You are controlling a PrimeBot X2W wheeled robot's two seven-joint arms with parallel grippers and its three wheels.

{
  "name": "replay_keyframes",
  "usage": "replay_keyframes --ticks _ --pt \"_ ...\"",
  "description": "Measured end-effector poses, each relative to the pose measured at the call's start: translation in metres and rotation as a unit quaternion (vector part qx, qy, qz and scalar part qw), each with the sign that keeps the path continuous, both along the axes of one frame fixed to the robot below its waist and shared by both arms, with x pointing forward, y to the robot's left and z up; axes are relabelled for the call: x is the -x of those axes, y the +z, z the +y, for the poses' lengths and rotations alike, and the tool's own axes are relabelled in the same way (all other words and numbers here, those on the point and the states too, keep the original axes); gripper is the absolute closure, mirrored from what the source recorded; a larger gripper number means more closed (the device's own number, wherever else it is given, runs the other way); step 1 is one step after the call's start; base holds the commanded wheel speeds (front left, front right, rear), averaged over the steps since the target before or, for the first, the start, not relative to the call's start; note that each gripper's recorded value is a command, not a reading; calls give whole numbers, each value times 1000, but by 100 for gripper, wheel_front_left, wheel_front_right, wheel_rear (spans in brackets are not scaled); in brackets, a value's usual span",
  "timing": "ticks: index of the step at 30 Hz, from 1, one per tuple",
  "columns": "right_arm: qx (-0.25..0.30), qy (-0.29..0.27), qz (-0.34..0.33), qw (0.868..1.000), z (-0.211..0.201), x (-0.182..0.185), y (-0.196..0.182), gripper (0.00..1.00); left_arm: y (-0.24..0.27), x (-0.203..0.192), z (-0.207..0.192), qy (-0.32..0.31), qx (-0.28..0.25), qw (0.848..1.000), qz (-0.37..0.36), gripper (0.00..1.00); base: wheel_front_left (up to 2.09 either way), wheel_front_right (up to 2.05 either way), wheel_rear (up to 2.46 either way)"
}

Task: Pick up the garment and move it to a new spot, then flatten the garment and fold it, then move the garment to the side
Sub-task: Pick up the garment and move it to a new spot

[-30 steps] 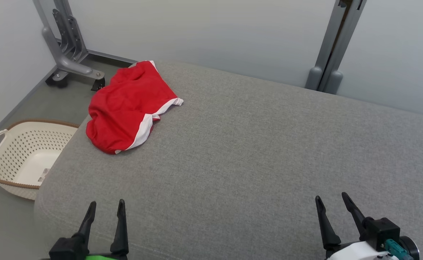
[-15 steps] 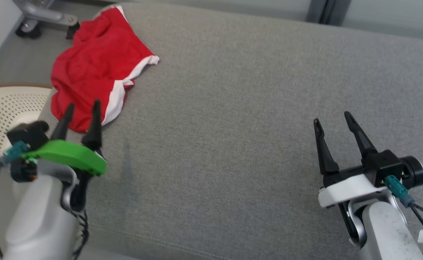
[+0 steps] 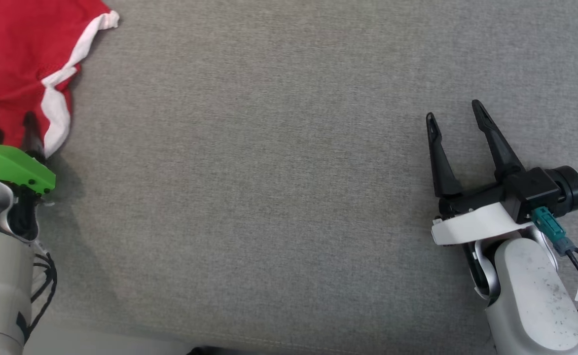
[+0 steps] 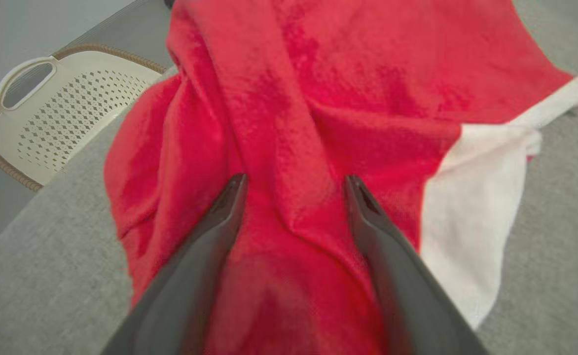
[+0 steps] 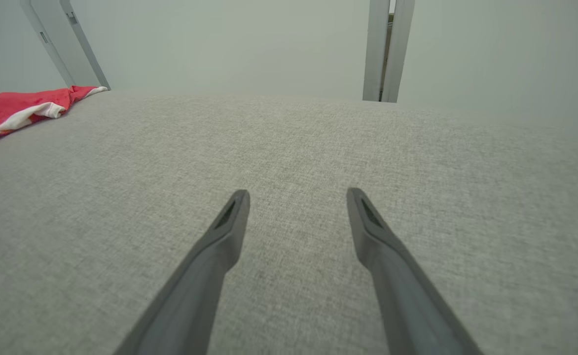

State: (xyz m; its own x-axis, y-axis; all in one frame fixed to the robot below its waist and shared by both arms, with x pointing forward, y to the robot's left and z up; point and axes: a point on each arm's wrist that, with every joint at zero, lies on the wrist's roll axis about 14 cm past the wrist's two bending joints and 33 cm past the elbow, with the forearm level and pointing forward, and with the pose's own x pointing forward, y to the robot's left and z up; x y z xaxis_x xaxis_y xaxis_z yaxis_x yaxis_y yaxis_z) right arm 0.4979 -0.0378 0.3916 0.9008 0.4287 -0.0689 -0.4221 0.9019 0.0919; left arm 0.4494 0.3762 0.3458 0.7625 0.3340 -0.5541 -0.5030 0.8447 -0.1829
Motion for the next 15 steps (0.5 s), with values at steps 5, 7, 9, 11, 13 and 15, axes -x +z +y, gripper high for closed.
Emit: replay_keyframes --ticks 5,7,9,11,13,15 --pt "7 -32 12 999 -25 2 -6 0 -11 -14 -5 -15 -5 1000 12 100 0 0 0" --pt "11 -42 17 999 -34 7 -6 0 -5 -23 -15 -35 -7 999 -1 100 0 0 0" --pt "11 -50 25 998 -40 13 -7 0 6 -37 -33 -70 -7 997 -20 100 0 0 0" --pt "9 -55 29 998 -44 21 -5 0 23 -53 -61 -110 11 992 -54 100 0 0 0" --pt "7 -58 33 998 -46 28 -2 0 45 -62 -81 -150 15 985 -83 100 0 0 0" --pt "1 -59 32 998 -47 34 5 0 71 -65 -101 -192 23 975 -109 100 0 0 0"
